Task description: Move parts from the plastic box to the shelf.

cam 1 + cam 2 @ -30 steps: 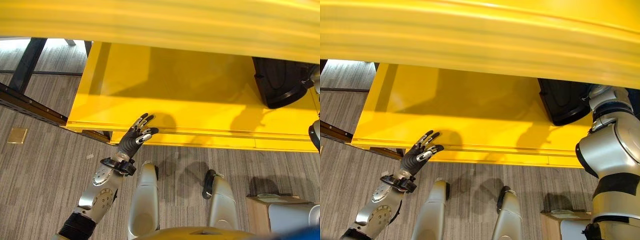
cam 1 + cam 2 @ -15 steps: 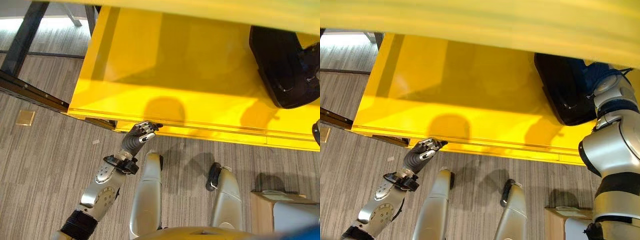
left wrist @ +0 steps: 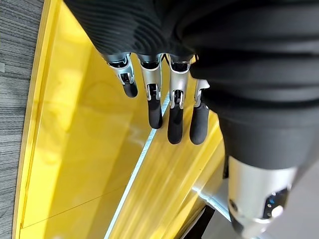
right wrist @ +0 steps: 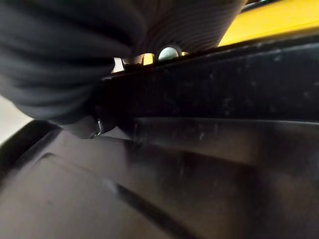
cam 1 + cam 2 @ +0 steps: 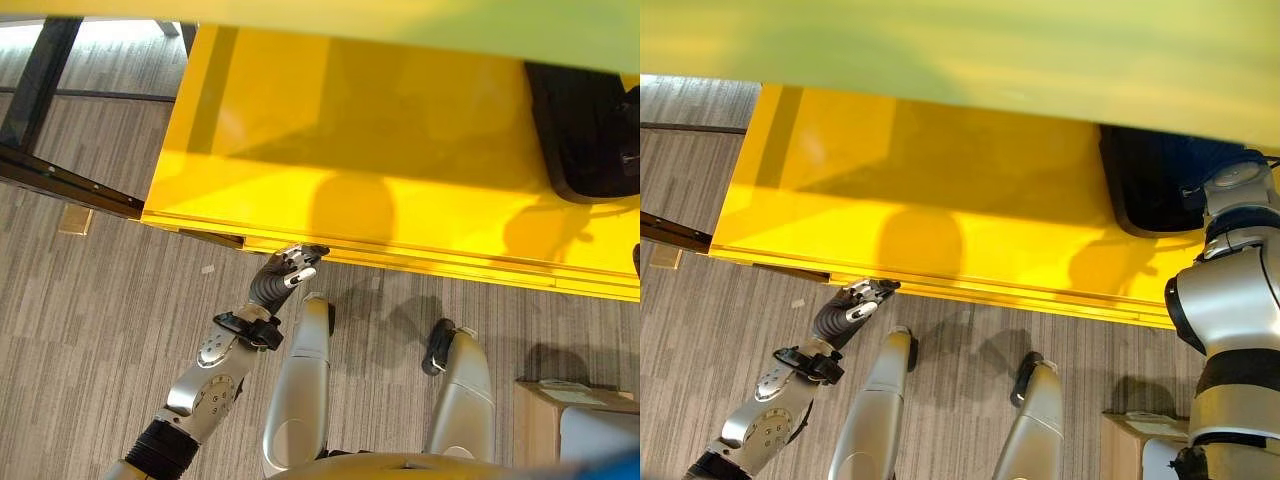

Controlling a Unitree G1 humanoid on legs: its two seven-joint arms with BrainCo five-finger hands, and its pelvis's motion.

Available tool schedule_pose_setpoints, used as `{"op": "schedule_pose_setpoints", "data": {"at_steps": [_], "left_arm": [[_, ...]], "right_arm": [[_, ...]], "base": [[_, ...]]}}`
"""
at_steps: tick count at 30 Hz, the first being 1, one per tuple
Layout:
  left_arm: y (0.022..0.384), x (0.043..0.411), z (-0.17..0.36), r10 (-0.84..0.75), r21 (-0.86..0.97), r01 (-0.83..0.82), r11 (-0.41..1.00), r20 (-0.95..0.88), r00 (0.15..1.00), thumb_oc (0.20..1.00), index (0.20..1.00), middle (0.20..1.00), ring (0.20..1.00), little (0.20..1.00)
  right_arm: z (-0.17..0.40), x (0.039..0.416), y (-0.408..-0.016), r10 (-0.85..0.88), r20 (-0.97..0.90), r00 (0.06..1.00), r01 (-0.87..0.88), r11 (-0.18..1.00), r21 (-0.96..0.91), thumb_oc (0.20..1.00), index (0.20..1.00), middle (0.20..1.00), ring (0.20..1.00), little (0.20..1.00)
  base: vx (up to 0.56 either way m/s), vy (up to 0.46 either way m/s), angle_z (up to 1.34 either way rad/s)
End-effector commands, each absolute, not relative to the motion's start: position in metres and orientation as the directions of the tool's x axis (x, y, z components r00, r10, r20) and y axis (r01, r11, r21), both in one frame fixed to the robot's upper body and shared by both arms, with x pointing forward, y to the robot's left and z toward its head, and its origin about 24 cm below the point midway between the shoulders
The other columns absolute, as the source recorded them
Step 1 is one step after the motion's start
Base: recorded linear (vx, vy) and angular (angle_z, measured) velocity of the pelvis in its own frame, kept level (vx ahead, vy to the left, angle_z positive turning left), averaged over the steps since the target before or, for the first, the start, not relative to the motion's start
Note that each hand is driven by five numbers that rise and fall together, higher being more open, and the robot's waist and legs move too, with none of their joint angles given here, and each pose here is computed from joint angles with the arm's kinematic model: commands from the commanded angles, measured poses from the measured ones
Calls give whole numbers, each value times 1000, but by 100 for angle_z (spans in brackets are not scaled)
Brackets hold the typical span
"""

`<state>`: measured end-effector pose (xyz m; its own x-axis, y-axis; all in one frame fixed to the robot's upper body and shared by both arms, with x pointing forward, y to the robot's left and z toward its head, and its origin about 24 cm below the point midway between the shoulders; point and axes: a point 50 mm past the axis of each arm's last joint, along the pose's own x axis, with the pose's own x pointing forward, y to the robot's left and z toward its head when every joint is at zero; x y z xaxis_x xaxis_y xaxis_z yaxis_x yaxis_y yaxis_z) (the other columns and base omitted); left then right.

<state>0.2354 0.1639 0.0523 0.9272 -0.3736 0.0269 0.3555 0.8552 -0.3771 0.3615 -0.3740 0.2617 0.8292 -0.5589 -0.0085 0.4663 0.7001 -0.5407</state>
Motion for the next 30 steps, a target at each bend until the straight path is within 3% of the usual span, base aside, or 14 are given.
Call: {"op": "schedule_pose_setpoints", "data": {"at_steps": [1,24,25,26,27,30], "left_arm": [[160,239,82,-378,-342,413,844,169,910,1000,1000,1000,1000,1000],[167,236,83,-376,-331,412,849,170,911,1000,1000,1000,1000,1000],[168,236,83,-373,-331,410,850,170,912,1000,1000,1000,1000,1000],[168,236,83,-372,-331,409,851,170,912,1000,1000,1000,1000,1000],[169,236,83,-369,-331,406,852,171,914,1000,1000,1000,1000,1000],[172,235,81,-354,-334,389,858,163,921,1000,1000,1000,1000,1000]], "right_arm": [[270,347,-393,-635,66,769,610,700,-371,200,200,200,200,200],[266,345,-395,-640,43,767,575,657,-487,200,200,200,200,200],[266,345,-396,-646,45,762,584,656,-478,426,426,426,426,426],[266,344,-396,-649,45,759,587,654,-478,740,740,740,740,740],[266,345,-396,-648,44,760,587,656,-475,1000,1000,1000,1000,1000],[275,345,-394,-645,72,761,601,659,-452,1000,1000,1000,1000,1000]], "base": [[6,-18,4],[0,-1,0],[0,0,0],[0,0,0],[0,0,0],[0,0,0]]}}
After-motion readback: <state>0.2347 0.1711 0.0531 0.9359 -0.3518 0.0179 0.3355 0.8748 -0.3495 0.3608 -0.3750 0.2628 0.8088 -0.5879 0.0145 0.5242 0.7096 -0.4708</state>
